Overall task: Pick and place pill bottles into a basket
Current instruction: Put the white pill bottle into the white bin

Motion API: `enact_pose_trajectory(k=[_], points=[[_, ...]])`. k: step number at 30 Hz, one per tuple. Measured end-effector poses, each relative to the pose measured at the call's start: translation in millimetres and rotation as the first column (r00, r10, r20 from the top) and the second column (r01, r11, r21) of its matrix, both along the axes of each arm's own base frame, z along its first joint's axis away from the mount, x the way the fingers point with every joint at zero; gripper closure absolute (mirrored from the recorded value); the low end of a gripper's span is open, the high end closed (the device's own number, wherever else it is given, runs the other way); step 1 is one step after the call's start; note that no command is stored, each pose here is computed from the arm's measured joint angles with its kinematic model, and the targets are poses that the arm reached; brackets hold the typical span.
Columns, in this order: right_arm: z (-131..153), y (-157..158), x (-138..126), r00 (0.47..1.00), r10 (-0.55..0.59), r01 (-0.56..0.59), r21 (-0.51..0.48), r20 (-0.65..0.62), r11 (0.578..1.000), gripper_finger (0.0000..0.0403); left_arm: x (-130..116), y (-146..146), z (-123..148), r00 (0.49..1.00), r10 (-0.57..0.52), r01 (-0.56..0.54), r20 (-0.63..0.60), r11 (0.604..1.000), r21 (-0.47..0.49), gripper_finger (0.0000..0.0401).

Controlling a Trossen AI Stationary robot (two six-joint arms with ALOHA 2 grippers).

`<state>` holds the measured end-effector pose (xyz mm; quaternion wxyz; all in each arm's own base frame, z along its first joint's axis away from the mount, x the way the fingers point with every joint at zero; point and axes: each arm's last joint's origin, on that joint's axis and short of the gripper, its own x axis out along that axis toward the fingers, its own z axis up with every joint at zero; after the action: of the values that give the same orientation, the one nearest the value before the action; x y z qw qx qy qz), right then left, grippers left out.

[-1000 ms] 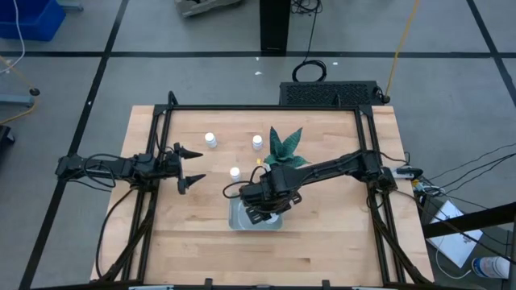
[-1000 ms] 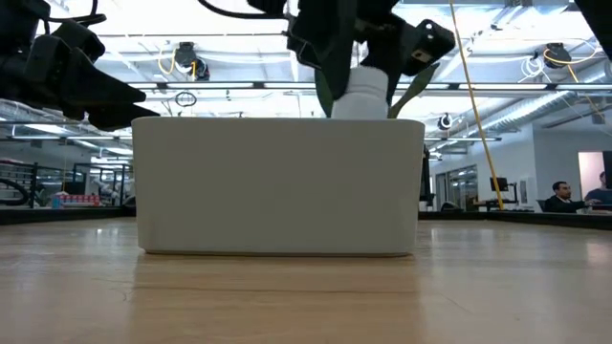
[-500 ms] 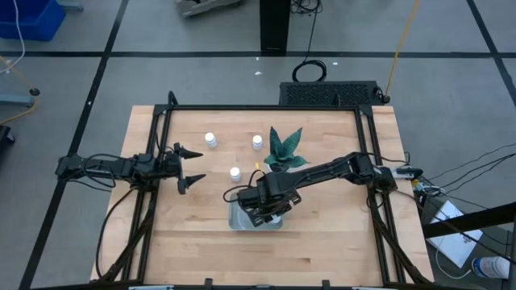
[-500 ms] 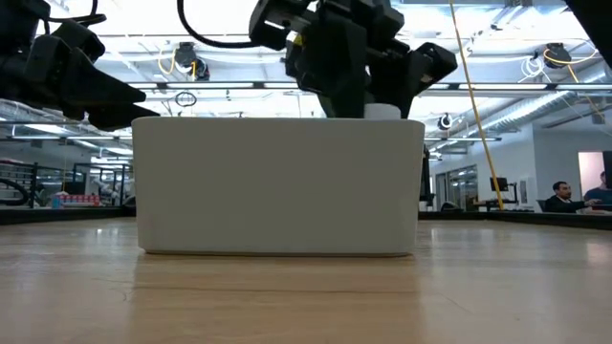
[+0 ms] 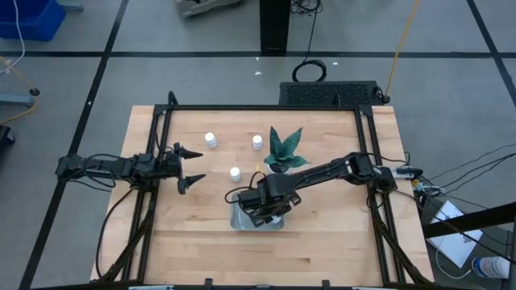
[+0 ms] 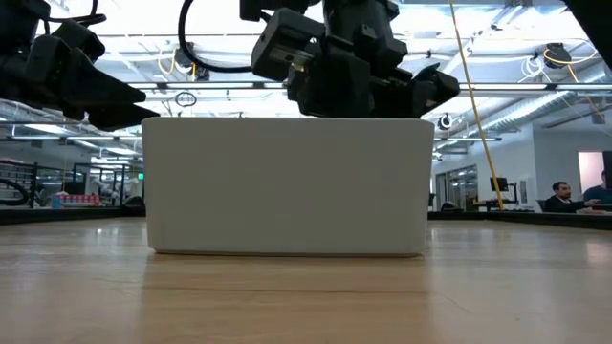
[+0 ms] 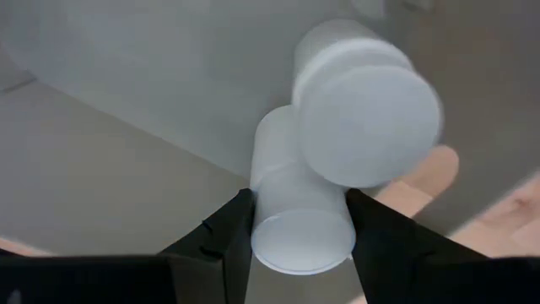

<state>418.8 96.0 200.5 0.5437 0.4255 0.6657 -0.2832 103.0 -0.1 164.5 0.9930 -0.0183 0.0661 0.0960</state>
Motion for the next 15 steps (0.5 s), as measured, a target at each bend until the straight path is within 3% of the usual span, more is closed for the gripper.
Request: enact_pose_trajectory(k=[6,11,15], points=[[0.2,-0.5,5.6,0.998,-0.004,0.004,0.011,0.055,1.000,0.0247,0.0,0.0,0.0,1.000,0.000,0.000,0.001,1.000,0.000,0.0006],[0.3,-0.3,6.5,0.998,-0.013,0.012,0.014,0.061,1.000,0.0194,0.0,0.0,0.0,1.000,0.000,0.000,0.000,1.000,0.000,0.0006],[0.3,-0.3,6.5,0.998,-0.014,0.013,0.014,0.062,1.000,0.0177,0.0,0.0,0.0,1.000,0.000,0.000,0.000,1.000,0.000,0.0006]])
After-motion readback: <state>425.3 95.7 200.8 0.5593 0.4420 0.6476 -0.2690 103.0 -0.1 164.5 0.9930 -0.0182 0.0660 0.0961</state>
